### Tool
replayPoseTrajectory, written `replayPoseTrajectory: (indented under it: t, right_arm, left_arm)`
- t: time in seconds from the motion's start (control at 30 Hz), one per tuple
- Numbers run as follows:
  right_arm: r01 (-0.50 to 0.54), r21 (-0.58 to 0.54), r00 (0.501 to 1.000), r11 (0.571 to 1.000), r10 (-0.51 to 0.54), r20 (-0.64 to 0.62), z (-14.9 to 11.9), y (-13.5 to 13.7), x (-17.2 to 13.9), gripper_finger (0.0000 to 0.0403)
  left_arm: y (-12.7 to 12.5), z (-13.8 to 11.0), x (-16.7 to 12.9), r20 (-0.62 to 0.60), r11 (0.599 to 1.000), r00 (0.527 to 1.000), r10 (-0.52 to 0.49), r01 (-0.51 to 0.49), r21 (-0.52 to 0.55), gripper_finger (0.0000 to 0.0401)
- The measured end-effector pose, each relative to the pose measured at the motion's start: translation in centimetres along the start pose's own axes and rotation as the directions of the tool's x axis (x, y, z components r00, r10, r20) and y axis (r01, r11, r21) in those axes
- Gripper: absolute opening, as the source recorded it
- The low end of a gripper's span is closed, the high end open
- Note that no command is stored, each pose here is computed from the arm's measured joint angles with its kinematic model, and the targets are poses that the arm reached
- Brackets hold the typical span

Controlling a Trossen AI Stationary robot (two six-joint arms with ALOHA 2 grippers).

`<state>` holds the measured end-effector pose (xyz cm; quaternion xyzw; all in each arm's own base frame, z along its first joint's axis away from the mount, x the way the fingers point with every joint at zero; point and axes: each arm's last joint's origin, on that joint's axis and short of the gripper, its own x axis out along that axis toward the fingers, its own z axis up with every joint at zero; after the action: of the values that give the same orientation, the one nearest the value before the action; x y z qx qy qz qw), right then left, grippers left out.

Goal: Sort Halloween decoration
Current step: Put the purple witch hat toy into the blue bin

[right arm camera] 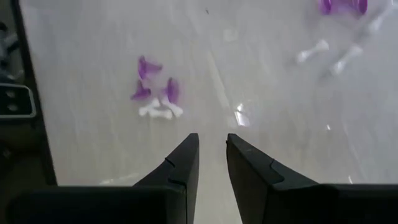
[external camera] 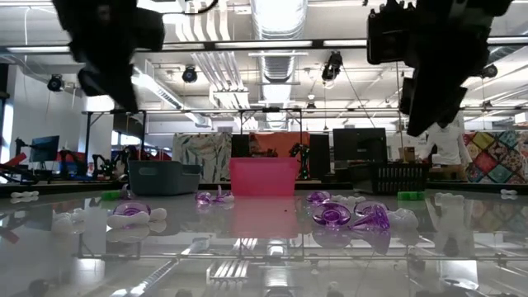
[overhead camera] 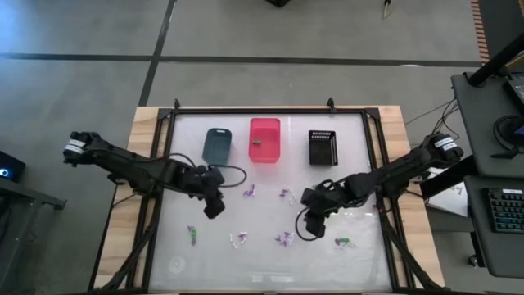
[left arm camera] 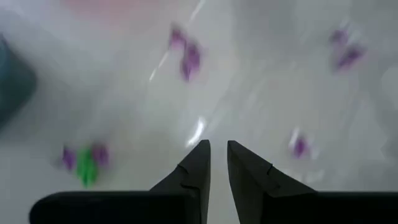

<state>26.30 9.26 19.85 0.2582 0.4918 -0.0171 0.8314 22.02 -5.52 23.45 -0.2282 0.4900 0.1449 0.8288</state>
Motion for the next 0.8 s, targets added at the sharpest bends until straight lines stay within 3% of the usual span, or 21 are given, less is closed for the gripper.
replayPoseTrajectory:
  t: [0.13, 0.3, 0.5, 0.63, 0.8]
  right_arm:
    - [0.025, -0.001, 0.999, 1.0, -0.025, 0.032, 0.1, 0.0, 0.0, 0.0076]
    - [0.051, -0.005, 0.997, 0.999, -0.051, 0.055, 0.2, -0.1, 0.0, 0.007]
    - [0.064, -0.006, 0.995, 0.998, -0.063, 0.071, 0.3, -0.1, 0.0, 0.0068]
    - [0.072, -0.006, 0.993, 0.997, -0.071, 0.094, 0.4, -0.1, 0.0, 0.0068]
    - [0.085, -0.019, 0.99, 0.996, -0.082, 0.112, 0.5, -0.1, 0.0, 0.0068]
  left_arm:
    - [-0.5, -0.3, 1.1, -0.058, 1.0, 0.998, 0.017, -0.016, 0.022, 0.0037]
    - [-1.8, 0.5, 3.2, -0.008, 0.999, 0.999, -0.035, 0.035, 0.034, 0.0037]
    - [-2.7, 0.9, 5.4, 0.032, 0.988, 0.999, -0.037, 0.032, 0.152, 0.0038]
    - [-3.2, 1.1, 6.2, 0.069, 0.942, 0.995, -0.072, 0.045, 0.334, 0.005]
    - [-3.5, 1.4, 6.5, 0.107, 0.856, 0.989, -0.097, 0.028, 0.517, 0.0088]
